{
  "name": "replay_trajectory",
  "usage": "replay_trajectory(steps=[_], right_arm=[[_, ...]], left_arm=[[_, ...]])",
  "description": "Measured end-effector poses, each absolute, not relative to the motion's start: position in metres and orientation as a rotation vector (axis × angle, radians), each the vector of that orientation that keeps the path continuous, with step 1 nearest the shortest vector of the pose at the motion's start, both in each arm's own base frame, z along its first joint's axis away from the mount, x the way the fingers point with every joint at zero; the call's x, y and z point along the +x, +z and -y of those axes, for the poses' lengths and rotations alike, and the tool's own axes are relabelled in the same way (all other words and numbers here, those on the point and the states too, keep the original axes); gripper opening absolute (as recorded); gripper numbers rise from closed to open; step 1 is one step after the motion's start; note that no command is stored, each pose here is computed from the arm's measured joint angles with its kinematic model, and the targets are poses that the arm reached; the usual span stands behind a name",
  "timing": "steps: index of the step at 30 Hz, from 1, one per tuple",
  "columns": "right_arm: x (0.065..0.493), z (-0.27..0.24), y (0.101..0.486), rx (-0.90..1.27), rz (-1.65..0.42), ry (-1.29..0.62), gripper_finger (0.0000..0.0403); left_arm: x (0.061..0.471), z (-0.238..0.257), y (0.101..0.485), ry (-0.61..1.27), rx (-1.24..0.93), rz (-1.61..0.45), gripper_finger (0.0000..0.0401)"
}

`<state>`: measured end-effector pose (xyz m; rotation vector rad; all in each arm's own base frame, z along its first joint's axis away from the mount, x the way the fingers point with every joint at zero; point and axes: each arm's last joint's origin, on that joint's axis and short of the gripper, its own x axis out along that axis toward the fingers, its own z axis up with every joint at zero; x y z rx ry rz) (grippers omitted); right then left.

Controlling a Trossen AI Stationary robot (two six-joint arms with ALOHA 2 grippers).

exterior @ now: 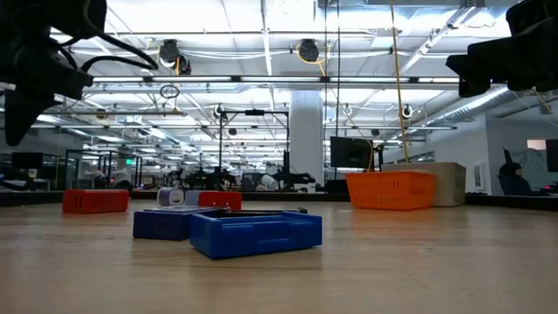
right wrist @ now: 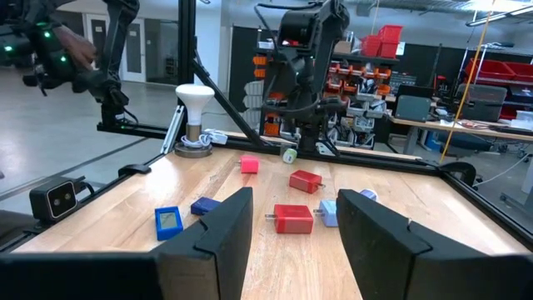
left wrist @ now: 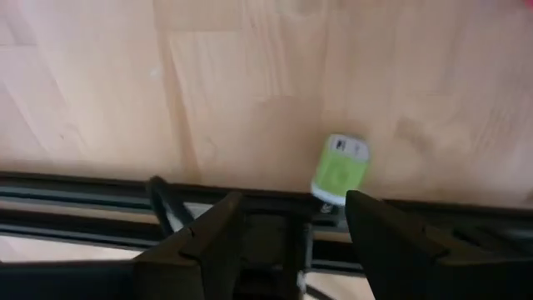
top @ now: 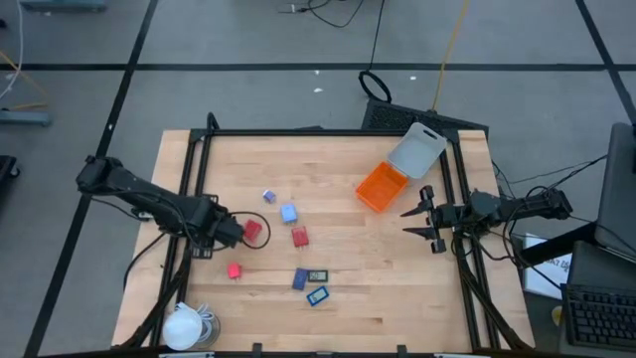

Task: Pick & Place Office items
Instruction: Put the green charger adapter into the orange bin

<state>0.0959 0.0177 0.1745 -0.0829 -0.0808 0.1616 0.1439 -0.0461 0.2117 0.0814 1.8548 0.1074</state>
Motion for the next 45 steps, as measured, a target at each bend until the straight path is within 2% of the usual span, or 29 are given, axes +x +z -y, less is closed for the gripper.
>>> replay_trajectory(steps=[4,7,11,18,24,31,36,39,45], right_arm=[[0.096,-0.018,0.175,-0.083,0.081,0.162,0.0167],[0.096,-0.018,0.175,-0.083,0.081,0.161,0.0167],[0.096,-0.018,0.174,-0.083,0.08,0.162,0.0167],[0.096,-0.018,0.175,-0.083,0.081,0.162,0.0167],[0.096,-0.018,0.175,-0.083,0.081,0.161,0.0167],[0.096,-0.018,0.175,-0.083,0.081,0.162,0.0167],[0.096,-0.018,0.175,-0.083,0.081,0.161,0.0167],[0.096,-0.018,0.175,-0.083,0.081,0.162,0.0167],[0.096,-0.018,0.175,-0.083,0.081,0.162,0.0167]], left_arm=[[0.155,0.053,0.203,0.139,0.036,-1.881,0.0214],[0.166,0.059,0.19,0.092,-0.029,-1.873,0.0214],[0.165,0.061,0.177,0.119,0.008,-1.98,0.0214],[0.17,0.066,0.161,0.182,-0.011,-2.051,0.0214],[0.164,0.069,0.137,0.155,-0.165,-2.161,0.0214],[0.164,0.067,0.126,0.176,-0.083,-2.181,0.0214],[0.16,0.068,0.123,0.086,-0.09,-2.207,0.0213],[0.156,0.07,0.121,0.037,-0.109,-2.225,0.0198],[0.153,0.072,0.118,0.045,-0.101,-2.223,0.014]])
